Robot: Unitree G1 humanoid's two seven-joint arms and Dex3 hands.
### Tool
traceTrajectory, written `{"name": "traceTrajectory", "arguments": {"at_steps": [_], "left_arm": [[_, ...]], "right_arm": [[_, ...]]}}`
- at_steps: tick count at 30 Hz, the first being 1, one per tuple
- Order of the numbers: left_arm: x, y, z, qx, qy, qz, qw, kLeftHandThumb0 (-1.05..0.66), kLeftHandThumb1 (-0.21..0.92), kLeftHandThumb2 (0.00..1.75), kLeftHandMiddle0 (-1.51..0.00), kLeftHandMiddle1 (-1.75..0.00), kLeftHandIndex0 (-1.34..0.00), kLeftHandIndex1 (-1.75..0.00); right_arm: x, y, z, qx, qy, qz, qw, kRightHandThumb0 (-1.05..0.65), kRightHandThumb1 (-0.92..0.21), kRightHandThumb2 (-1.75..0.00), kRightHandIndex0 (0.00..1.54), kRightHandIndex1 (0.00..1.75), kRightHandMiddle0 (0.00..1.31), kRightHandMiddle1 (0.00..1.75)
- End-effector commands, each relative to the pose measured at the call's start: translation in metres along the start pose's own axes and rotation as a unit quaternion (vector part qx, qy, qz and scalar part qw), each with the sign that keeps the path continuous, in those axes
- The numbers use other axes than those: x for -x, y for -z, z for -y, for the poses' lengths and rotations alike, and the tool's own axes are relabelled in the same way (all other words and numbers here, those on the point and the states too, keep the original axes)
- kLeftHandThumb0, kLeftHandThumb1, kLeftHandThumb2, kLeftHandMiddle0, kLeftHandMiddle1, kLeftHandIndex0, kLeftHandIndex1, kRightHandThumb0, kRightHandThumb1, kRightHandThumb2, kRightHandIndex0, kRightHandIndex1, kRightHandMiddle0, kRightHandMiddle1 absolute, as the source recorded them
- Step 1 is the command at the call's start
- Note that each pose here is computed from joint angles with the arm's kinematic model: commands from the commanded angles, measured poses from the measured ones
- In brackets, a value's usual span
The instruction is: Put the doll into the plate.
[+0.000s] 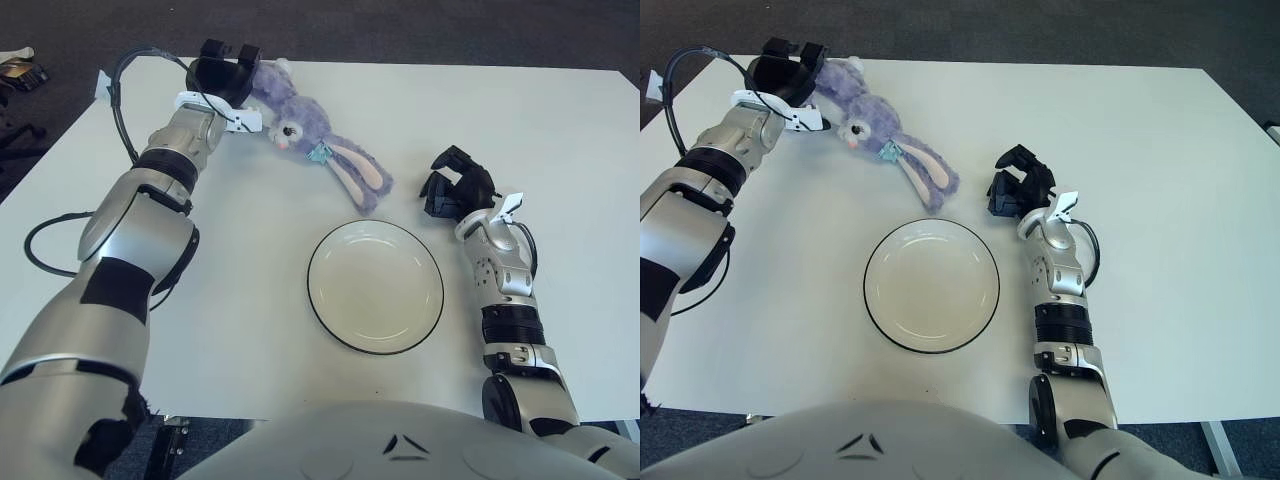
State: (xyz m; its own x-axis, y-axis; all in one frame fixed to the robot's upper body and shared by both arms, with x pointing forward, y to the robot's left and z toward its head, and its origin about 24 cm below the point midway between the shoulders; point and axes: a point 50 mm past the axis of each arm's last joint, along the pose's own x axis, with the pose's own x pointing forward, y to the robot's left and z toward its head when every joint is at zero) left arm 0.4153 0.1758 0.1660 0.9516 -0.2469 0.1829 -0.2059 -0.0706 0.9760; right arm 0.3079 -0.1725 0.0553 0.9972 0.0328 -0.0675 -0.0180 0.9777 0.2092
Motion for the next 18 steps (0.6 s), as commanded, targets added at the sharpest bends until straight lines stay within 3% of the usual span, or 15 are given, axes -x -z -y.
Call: {"name": "traceTrajectory", "arguments": {"at_steps": [1,18], "left_arm": [[-0.0027,0.0007,-0.0076,-0.015,0.001,0.015,1.000,-0.77,0.57,0.62,-0.19,-0.30,0.00,-0.65],[-0.0038,-0.0003,-0.0073,-0.060,0.006,0.021,0.998,-0.78,0.53,0.62,-0.13,-0.25,0.00,-0.66]], "right_arm": [[0.0133,0.0370,0.0073,-0.009,0.017,-0.088,0.996,-0.01,-0.06,-1.58,0.79,1.75,0.65,1.62],[0.0137,0.0381,0.0068,-0.007,0.009,-0.087,0.996,-0.01,-0.07,-1.57,0.79,1.75,0.63,1.63]]}}
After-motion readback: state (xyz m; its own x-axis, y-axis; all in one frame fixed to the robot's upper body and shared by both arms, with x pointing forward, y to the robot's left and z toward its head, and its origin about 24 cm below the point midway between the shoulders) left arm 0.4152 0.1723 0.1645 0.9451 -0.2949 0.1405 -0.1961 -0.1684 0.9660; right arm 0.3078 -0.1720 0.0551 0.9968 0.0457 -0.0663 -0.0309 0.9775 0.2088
